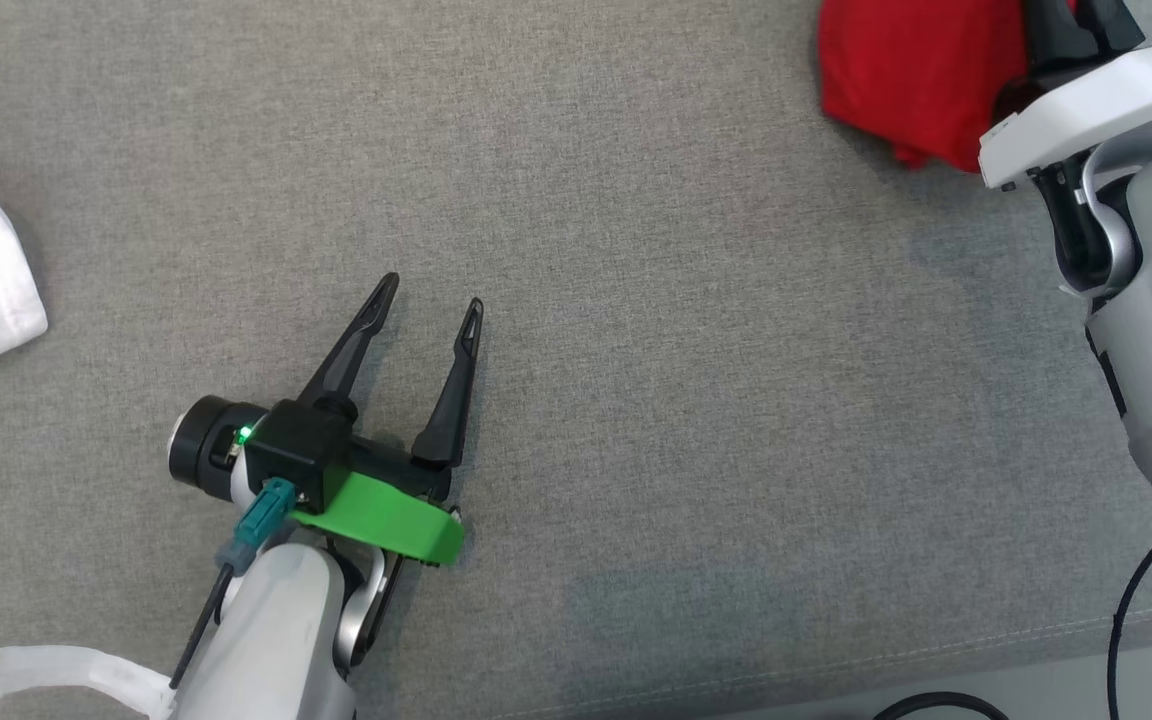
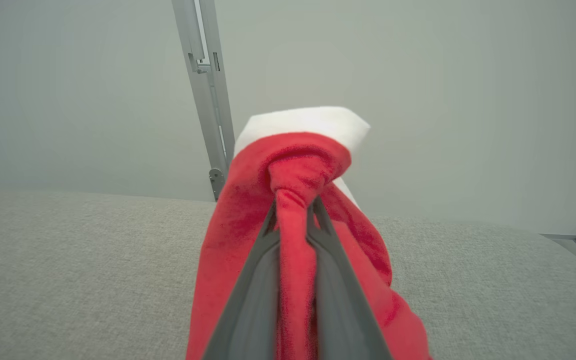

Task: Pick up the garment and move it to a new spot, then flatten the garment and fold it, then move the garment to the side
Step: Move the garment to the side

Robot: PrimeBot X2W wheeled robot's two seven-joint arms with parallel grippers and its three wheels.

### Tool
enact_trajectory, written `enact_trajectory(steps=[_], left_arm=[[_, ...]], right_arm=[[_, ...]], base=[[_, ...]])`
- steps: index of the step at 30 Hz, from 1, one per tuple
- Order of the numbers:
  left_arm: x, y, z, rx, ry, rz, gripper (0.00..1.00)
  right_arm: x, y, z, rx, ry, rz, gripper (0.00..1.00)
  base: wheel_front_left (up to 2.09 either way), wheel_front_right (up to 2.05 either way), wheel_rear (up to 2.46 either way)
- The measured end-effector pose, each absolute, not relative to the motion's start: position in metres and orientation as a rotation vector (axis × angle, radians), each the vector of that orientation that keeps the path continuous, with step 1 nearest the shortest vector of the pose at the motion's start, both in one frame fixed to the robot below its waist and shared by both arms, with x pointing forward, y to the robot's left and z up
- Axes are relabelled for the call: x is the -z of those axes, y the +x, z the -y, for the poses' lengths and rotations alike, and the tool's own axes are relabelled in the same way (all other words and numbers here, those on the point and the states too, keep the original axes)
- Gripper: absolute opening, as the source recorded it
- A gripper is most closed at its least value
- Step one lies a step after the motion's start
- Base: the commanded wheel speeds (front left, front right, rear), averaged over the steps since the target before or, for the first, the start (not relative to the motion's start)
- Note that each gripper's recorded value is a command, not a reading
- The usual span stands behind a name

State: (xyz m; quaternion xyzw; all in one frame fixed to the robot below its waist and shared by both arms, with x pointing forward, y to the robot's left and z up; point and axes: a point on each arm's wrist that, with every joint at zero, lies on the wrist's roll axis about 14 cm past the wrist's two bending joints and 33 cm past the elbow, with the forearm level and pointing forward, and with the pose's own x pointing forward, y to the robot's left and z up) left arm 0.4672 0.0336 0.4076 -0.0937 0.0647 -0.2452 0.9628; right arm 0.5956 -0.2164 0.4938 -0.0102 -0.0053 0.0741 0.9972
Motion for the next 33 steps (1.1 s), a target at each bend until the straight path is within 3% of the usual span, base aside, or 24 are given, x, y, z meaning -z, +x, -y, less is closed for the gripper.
enact_trajectory(steps=[4, 13, 24, 25, 26, 33], left_arm=[[-0.415, 0.464, -0.034, 0.498, -0.185, -0.118, 1.00], [-0.404, 0.464, -0.048, 0.471, -0.164, -0.140, 1.00], [-0.400, 0.467, -0.056, 0.449, -0.154, -0.143, 1.00], [-0.400, 0.467, -0.056, 0.450, -0.154, -0.143, 1.00], [-0.400, 0.467, -0.056, 0.450, -0.154, -0.143, 1.00], [-0.400, 0.466, -0.057, 0.447, -0.151, -0.144, 1.00]], right_arm=[[-0.501, 0.585, 0.221, -0.125, 0.060, 0.029, 0.00], [-0.406, 0.550, 0.317, 0.115, -0.001, -0.284, 0.00], [-0.403, 0.543, 0.377, 0.267, -0.084, -0.337, 0.00], [-0.404, 0.543, 0.382, 0.277, -0.089, -0.335, 0.45], [-0.406, 0.542, 0.386, 0.290, -0.094, -0.334, 1.00], [-0.466, 0.551, 0.428, 0.392, -0.167, -0.183, 1.00]], base=[[0.00, 0.00, 0.00], [0.00, 0.00, 0.00], [0.00, 0.00, 0.00], [0.00, 0.00, 0.00], [0.00, 0.00, 0.00], [0.00, 0.00, 0.00]])
